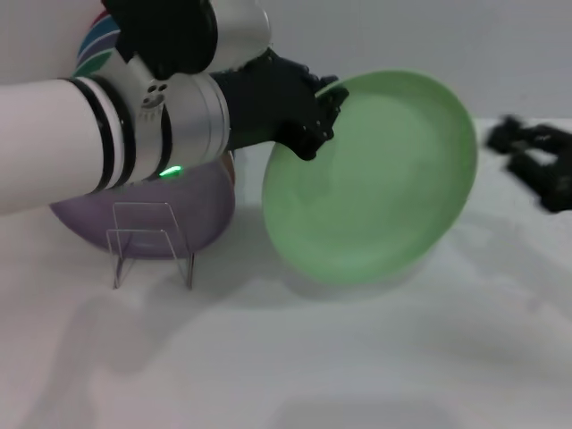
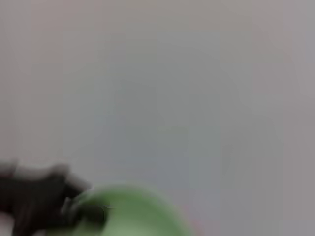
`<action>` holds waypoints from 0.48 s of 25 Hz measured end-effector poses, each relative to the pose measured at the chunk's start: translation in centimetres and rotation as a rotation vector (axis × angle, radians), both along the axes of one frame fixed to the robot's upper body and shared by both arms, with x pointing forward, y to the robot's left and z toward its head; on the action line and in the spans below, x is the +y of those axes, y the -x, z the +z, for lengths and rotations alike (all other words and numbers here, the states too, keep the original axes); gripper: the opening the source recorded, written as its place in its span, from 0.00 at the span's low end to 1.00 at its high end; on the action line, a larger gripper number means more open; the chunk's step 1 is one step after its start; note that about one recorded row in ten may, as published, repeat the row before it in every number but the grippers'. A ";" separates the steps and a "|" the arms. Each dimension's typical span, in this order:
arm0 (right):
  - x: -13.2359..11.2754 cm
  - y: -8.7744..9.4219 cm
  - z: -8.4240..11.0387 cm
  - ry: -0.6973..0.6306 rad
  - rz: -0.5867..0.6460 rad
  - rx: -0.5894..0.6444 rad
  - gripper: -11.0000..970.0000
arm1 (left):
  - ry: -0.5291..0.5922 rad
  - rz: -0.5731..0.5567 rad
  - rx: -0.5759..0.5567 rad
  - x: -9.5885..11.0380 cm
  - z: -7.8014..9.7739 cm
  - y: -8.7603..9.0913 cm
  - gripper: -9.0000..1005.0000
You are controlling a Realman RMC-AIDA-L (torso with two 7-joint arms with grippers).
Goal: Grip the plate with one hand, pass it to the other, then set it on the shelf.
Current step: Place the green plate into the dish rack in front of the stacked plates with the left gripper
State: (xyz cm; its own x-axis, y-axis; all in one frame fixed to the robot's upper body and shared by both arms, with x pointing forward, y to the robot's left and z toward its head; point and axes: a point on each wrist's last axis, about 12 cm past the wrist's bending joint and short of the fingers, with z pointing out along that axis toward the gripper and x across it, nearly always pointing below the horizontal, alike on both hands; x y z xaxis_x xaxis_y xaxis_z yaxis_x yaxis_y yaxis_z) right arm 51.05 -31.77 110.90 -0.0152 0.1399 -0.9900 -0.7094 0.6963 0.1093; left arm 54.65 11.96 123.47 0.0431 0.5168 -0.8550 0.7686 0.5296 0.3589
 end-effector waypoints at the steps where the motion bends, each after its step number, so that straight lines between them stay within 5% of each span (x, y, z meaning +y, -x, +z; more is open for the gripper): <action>1: -1.1 0.8 0.0 -0.075 -0.048 -0.012 0.22 | 0.009 0.006 -0.048 0.2 0.1 0.2 0.09; 3: -4.8 4.0 -0.9 -0.323 -0.241 -0.063 0.30 | 0.027 0.031 -0.198 0.5 0.0 0.8 0.07; 4: -4.8 4.0 -0.9 -0.323 -0.241 -0.063 0.32 | 0.027 0.031 -0.198 0.5 0.0 0.8 0.07; 8: -8.7 8.2 -2.1 -0.488 -0.499 -0.144 0.42 | -0.001 0.110 -0.625 -0.2 -0.5 2.6 0.07; 12: -8.8 8.3 -2.4 -0.490 -0.515 -0.138 0.51 | -0.103 0.171 -1.083 -1.3 -2.2 4.4 0.07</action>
State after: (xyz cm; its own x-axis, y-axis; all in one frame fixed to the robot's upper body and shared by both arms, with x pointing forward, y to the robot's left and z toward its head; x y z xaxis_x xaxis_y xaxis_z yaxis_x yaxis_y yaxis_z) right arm 42.77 -40.53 108.49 0.2926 0.5236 -0.8002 -0.3345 0.8400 0.4273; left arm 50.27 10.63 121.30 0.6651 0.6542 -0.3602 -0.0601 0.5277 0.8473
